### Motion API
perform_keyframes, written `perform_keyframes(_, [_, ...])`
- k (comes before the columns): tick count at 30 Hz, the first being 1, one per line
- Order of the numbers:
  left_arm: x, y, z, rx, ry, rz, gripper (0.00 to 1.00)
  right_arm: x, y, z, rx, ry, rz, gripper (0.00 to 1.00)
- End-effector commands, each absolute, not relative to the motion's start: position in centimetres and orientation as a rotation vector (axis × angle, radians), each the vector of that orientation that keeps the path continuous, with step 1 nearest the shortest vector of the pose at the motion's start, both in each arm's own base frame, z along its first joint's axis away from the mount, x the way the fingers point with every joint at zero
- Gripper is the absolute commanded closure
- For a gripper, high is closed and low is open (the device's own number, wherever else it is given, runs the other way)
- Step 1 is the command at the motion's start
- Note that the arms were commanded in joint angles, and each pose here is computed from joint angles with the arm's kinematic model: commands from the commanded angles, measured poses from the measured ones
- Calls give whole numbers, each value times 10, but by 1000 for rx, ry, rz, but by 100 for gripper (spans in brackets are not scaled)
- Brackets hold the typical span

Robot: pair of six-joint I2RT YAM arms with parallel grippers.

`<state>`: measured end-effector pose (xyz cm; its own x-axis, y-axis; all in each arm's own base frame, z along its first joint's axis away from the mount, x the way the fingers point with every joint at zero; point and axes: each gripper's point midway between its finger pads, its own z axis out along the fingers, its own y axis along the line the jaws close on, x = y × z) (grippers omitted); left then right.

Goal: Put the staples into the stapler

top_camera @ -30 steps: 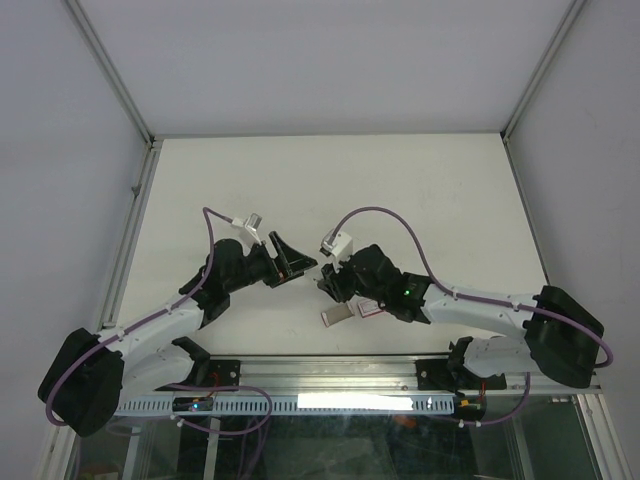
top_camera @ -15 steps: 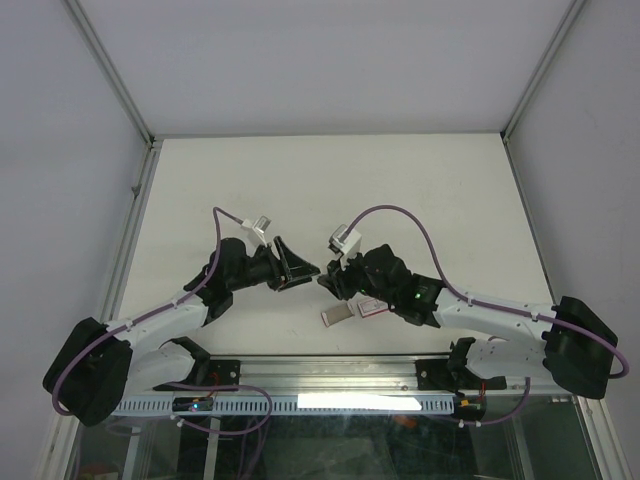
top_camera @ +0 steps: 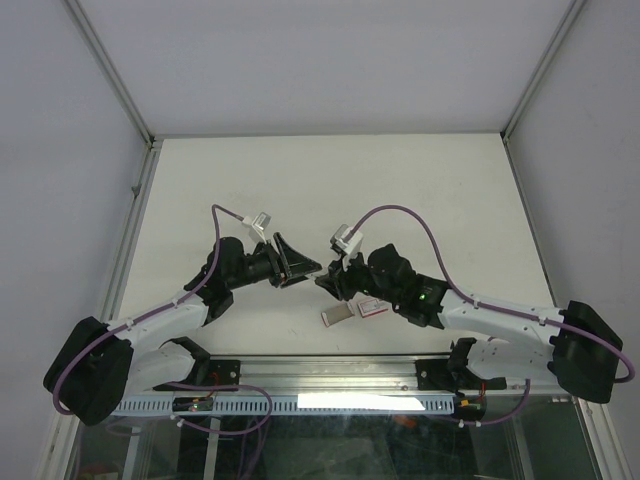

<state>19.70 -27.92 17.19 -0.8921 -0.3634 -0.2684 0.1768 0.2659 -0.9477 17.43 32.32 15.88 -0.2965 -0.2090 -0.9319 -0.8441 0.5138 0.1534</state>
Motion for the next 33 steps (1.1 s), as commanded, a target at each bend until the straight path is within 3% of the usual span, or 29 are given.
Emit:
perform_keyframes(1, [197, -283, 196, -121, 2023, -1740, 46, 171, 332, 188, -862, 1680, 902, 99])
perform_keyframes(5, [196, -283, 196, -130, 2016, -1750, 54, 167, 333, 189, -880, 1674, 917, 99])
perform_keyframes(9, [195, -283, 198, -128, 2003, -1765, 71, 171, 331, 188, -855, 1691, 901, 97])
perform_keyframes(12, [195, -283, 202, -123, 1989, -1774, 80, 173, 328, 192, -814, 1687, 900, 78])
perform_keyframes(16, [194, -282, 206, -101, 1962, -1776, 84, 173, 323, 203, -748, 1687, 928, 44])
perform_keyframes(21, [193, -281, 221, -35, 1860, -1785, 90, 171, 315, 230, -557, 1715, 1098, 23])
perform_keyframes(29, [185, -280, 246, 102, 1721, -1805, 94, 154, 315, 255, -329, 1770, 1492, 15])
perform_keyframes(33, [179, -280, 252, 165, 1694, -1815, 93, 148, 318, 249, -363, 1812, 1528, 15])
